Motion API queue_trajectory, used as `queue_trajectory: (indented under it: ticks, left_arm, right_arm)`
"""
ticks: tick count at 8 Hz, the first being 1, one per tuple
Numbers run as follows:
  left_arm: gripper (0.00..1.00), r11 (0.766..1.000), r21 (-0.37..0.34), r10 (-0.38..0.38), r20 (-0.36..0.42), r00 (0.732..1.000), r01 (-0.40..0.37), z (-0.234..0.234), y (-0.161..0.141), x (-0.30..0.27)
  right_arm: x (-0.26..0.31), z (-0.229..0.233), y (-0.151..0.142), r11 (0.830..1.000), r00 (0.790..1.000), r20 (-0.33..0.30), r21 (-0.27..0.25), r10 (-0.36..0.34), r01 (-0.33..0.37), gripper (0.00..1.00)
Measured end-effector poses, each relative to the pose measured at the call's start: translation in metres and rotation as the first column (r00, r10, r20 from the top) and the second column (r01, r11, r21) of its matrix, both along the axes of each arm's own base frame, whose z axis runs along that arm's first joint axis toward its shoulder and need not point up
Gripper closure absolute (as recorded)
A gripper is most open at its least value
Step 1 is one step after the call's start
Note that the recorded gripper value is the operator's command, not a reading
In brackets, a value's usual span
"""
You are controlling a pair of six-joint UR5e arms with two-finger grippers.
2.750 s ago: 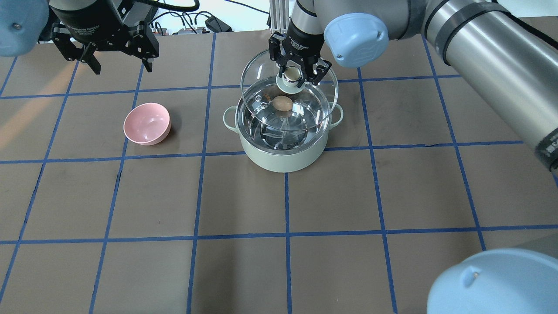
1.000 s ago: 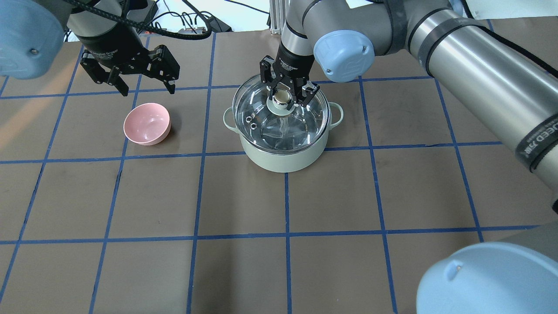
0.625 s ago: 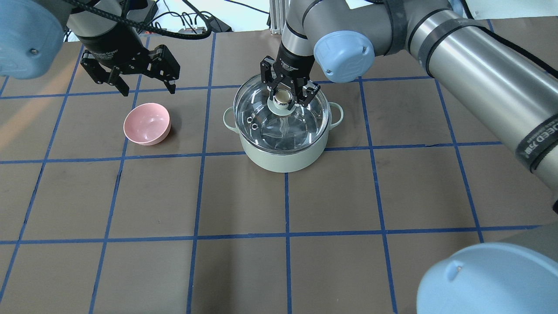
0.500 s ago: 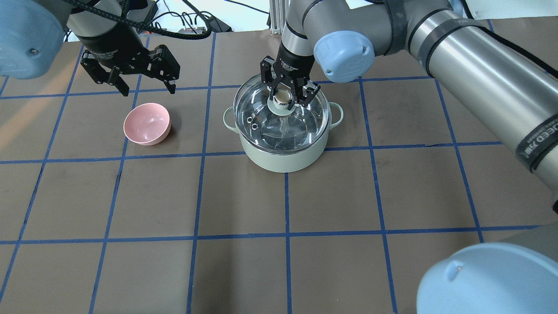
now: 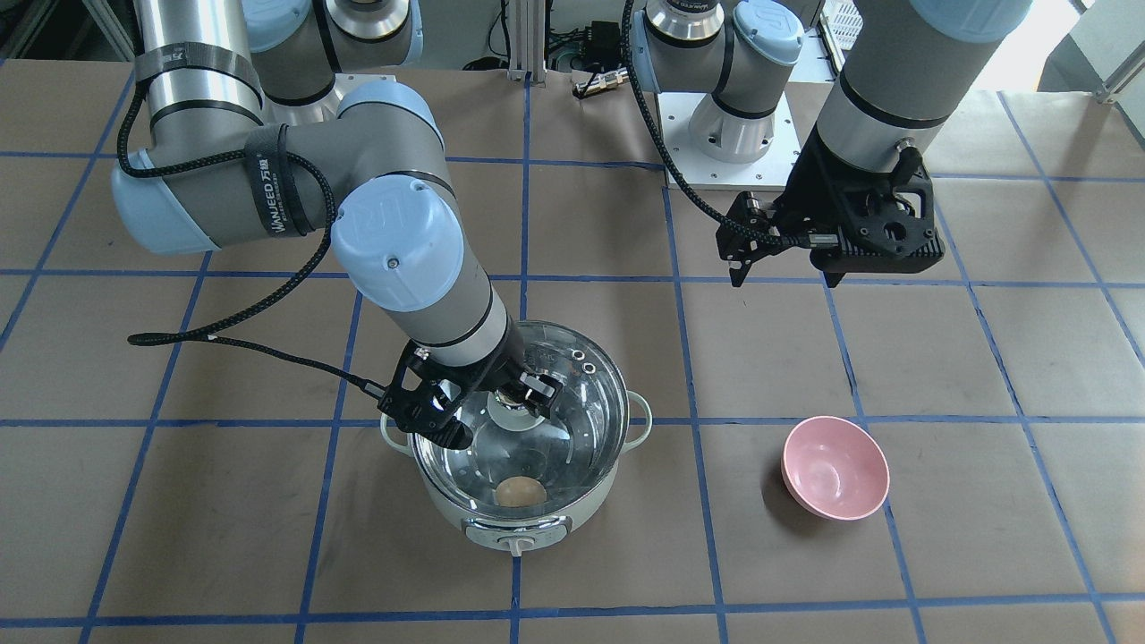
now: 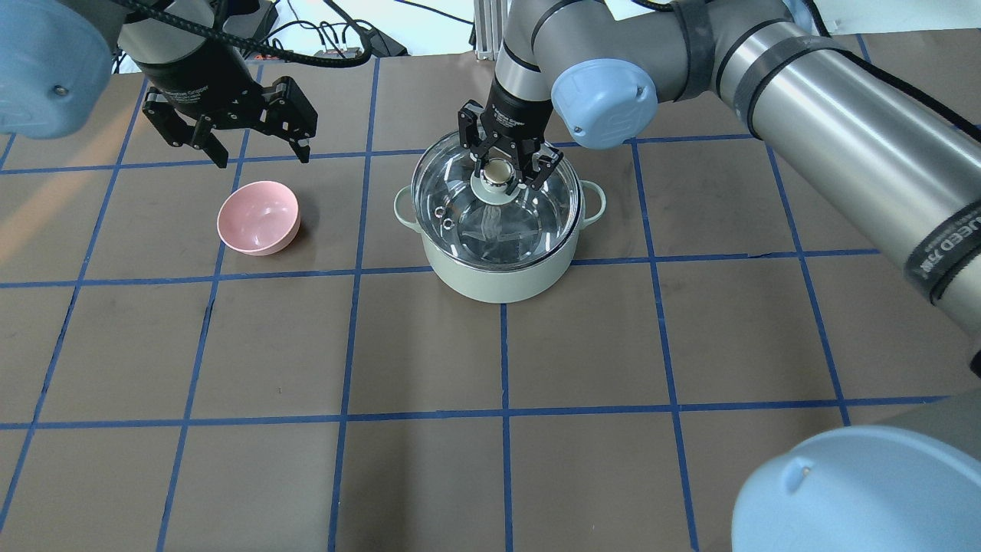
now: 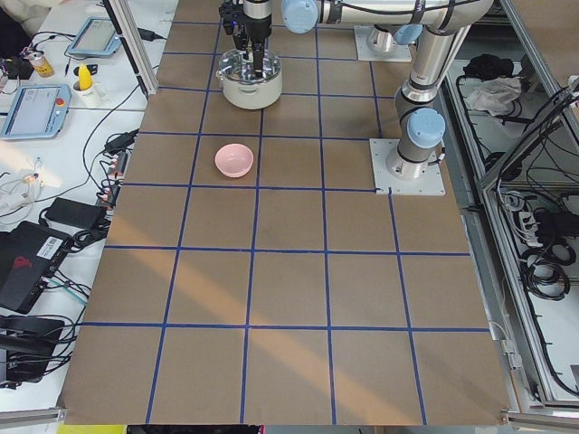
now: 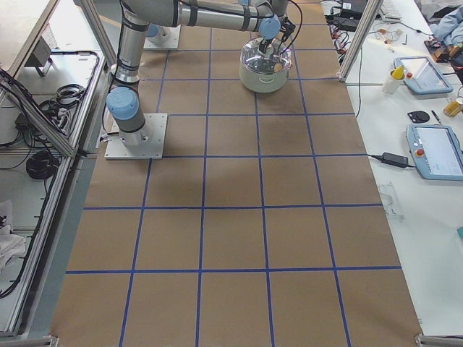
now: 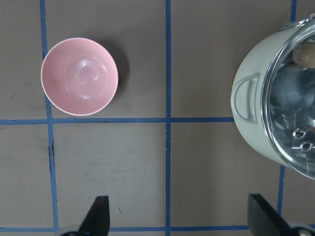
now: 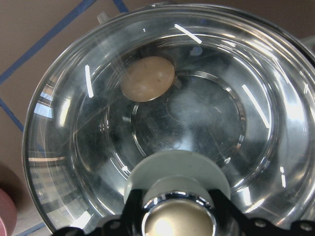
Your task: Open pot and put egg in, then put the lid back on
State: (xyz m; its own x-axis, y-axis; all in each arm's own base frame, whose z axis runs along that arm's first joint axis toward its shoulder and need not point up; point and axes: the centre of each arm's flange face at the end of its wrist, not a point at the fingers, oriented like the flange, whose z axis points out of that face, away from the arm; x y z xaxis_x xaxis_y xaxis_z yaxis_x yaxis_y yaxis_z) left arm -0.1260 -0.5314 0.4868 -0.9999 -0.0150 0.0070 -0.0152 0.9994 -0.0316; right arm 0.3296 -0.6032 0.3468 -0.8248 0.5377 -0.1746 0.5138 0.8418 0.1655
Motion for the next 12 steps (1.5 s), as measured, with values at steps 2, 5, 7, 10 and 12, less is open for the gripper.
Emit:
queue_trajectory:
  ticks: [2,5,7,10,12]
  left_arm:
    - [0.0,1.0,0.001,0.001,0.0,1.0,-0.001,0.0,0.0,0.0]
    - [0.0,1.0,0.0,0.001,0.0,1.0,-0.001,-0.001,-0.001,0.0]
    - [0.0,1.0,-0.001,0.0,0.001,1.0,0.0,-0.001,-0.001,0.0]
    - [0.0,1.0,-0.002,-0.004,0.005,1.0,0.004,-0.002,-0.002,0.0]
    - [0.0,1.0,-0.002,-0.01,0.012,1.0,0.01,-0.002,-0.002,0.001]
  right_arm:
    - [0.0,-0.002,0.0,1.0,1.0,-0.002,-0.004,-0.001,0.001,0.05]
    - [-0.004,0.0,-0.001,0.999,1.0,-0.025,-0.038,0.008,-0.009,0.0]
    - [-0.02,0.025,-0.002,0.99,0.992,-0.079,-0.098,0.097,-0.104,0.0]
    - [-0.113,0.089,0.014,0.961,0.956,-0.145,-0.072,0.255,-0.268,0.0]
    - [-0.177,0.14,0.047,0.922,0.909,-0.193,-0.045,0.37,-0.385,0.0]
